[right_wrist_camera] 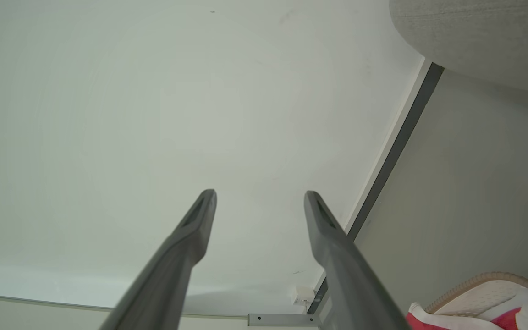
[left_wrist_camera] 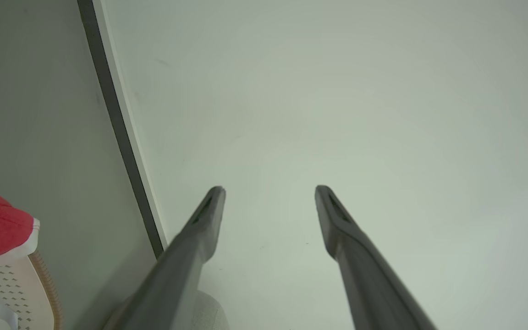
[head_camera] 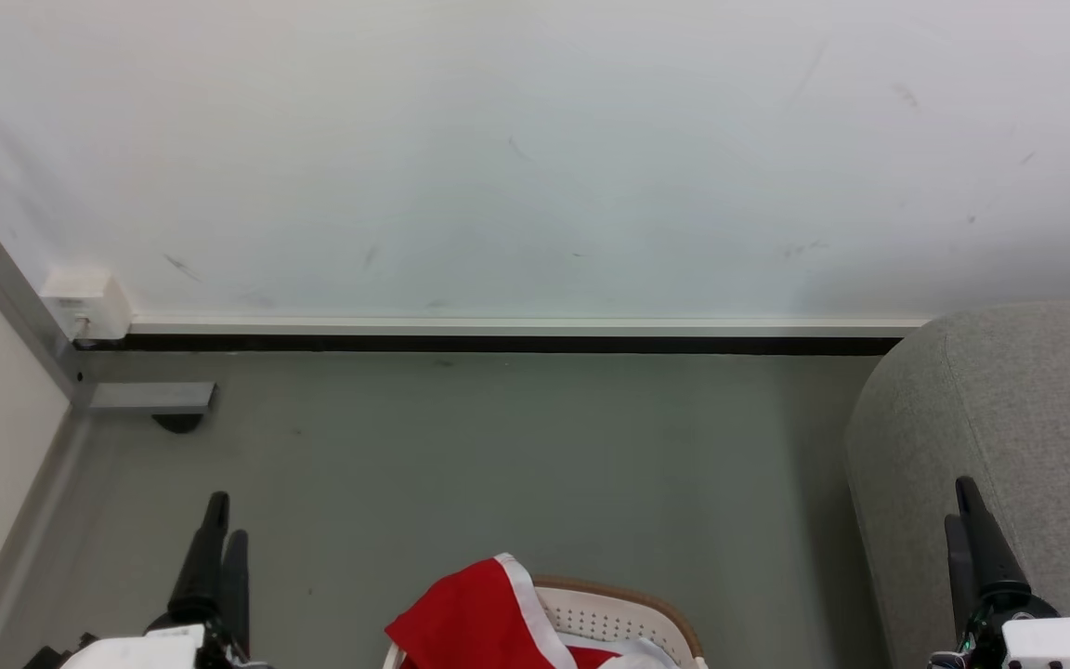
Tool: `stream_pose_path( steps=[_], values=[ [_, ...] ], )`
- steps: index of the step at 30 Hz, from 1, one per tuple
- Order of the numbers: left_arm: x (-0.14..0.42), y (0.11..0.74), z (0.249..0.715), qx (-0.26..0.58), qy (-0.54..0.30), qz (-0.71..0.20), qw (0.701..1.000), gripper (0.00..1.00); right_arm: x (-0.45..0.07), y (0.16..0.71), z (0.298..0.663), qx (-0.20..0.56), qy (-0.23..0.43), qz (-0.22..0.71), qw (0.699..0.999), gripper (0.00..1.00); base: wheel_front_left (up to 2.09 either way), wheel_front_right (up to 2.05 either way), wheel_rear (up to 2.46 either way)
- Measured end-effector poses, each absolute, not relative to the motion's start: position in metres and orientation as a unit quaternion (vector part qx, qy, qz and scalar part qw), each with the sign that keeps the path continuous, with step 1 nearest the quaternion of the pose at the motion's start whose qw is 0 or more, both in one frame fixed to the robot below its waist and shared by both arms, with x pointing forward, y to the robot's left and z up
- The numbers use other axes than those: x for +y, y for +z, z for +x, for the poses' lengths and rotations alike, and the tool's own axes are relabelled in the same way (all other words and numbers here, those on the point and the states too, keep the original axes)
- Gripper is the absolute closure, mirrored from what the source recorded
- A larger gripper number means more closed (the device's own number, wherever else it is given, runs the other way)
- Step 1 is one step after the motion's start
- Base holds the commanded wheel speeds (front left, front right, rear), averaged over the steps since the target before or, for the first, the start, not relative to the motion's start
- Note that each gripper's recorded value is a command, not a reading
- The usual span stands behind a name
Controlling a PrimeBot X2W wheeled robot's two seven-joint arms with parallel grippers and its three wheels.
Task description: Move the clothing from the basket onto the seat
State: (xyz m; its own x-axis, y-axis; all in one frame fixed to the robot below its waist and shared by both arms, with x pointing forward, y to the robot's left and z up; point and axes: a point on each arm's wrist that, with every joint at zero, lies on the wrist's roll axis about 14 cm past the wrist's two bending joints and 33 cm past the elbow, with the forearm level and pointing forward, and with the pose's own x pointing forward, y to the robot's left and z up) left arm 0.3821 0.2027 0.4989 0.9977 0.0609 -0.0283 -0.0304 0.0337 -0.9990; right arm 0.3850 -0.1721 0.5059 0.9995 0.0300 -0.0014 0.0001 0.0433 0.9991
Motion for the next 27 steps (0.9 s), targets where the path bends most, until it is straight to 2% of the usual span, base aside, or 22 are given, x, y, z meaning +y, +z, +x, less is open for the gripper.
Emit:
stream_pose_path(
  steps=[3, 7, 23, 27],
  values=[
    [0.203, 0.502, 0.383, -0.016, 0.030, -0.688, 0.725, 0.00, -0.170, 0.510, 0.386, 0.007, 0.016, 0.682, 0.731, 0.00, 0.00, 0.00, 0.00],
    [0.203, 0.504, 0.383, -0.019, 0.031, -0.661, 0.750, 0.00, -0.169, 0.513, 0.386, 0.002, 0.018, 0.661, 0.750, 0.00, 0.00, 0.00, 0.00],
    [0.200, 0.517, 0.385, -0.032, 0.023, -0.530, 0.847, 0.00, -0.152, 0.529, 0.389, -0.008, 0.059, 0.514, 0.856, 0.00, 0.00, 0.00, 0.00],
    [0.200, 0.517, 0.386, -0.032, 0.027, -0.502, 0.864, 0.00, -0.148, 0.529, 0.389, -0.010, 0.064, 0.484, 0.872, 0.00, 0.00, 0.00, 0.00]
  ],
)
